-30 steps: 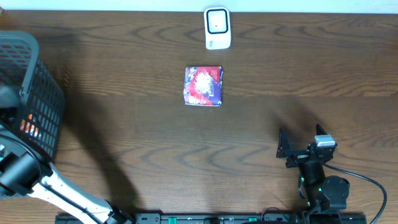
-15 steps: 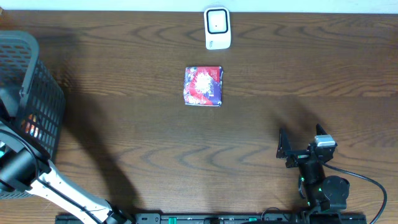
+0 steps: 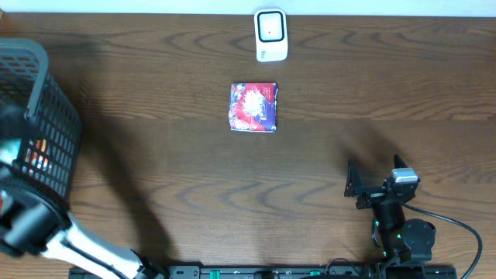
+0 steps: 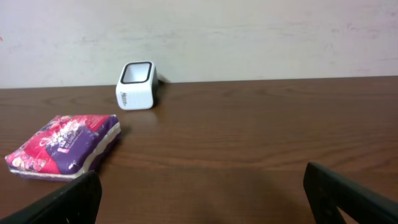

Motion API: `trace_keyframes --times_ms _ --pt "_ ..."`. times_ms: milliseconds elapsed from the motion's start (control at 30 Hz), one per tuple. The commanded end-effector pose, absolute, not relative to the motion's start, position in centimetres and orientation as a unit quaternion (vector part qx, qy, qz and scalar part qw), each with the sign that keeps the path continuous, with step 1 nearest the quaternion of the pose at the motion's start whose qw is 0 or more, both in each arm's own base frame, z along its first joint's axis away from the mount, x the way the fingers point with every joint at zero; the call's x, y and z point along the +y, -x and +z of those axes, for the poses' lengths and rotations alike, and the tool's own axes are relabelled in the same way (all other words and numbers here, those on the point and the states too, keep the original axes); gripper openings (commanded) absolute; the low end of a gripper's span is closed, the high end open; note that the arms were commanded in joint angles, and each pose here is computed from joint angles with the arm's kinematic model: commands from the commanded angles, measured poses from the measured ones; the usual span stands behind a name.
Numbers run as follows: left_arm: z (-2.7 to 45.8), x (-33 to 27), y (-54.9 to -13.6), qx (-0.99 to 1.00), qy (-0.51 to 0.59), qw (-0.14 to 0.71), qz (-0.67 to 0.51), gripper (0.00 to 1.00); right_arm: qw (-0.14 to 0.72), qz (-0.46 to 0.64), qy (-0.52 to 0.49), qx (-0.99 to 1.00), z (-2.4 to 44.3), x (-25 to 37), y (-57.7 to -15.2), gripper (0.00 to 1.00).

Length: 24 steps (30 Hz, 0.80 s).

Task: Scan the item barcode
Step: 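Reach the left gripper back into the basket for the green wipes, then carry the green wipes pack and drop it beside the pink pack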

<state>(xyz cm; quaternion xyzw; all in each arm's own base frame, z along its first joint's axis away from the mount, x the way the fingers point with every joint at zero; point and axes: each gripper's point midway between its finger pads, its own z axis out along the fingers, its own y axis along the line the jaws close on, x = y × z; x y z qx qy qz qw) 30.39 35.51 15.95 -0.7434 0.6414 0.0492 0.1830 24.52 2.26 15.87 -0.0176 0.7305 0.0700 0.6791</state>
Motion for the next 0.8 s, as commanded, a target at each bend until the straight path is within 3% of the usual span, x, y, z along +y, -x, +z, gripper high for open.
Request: trace_keyframes --times_ms 0,200,433,600,767 --pt "27.8 31.9 -33.3 0.646 0.686 0.326 -0.077 0.07 0.679 0.068 0.022 0.73 15.8 2.4 -24.5 0.99" --pt "37.3 24.6 -33.4 0.666 0.593 0.415 -0.181 0.07 0.679 0.068 0.022 0.73 15.8 2.4 -24.5 0.99" --pt "45.6 13.7 -33.1 0.75 0.357 0.518 -0.202 0.07 0.679 0.068 0.022 0.73 15.8 2.4 -24.5 0.99" --pt "46.4 5.3 -34.3 0.809 0.165 0.529 -0.196 0.07 0.679 0.068 0.022 0.73 15.8 2.4 -24.5 0.99" --pt "42.2 -2.3 -36.1 0.854 -0.009 0.48 -0.203 0.07 0.679 0.068 0.022 0.73 15.8 2.4 -24.5 0.99"
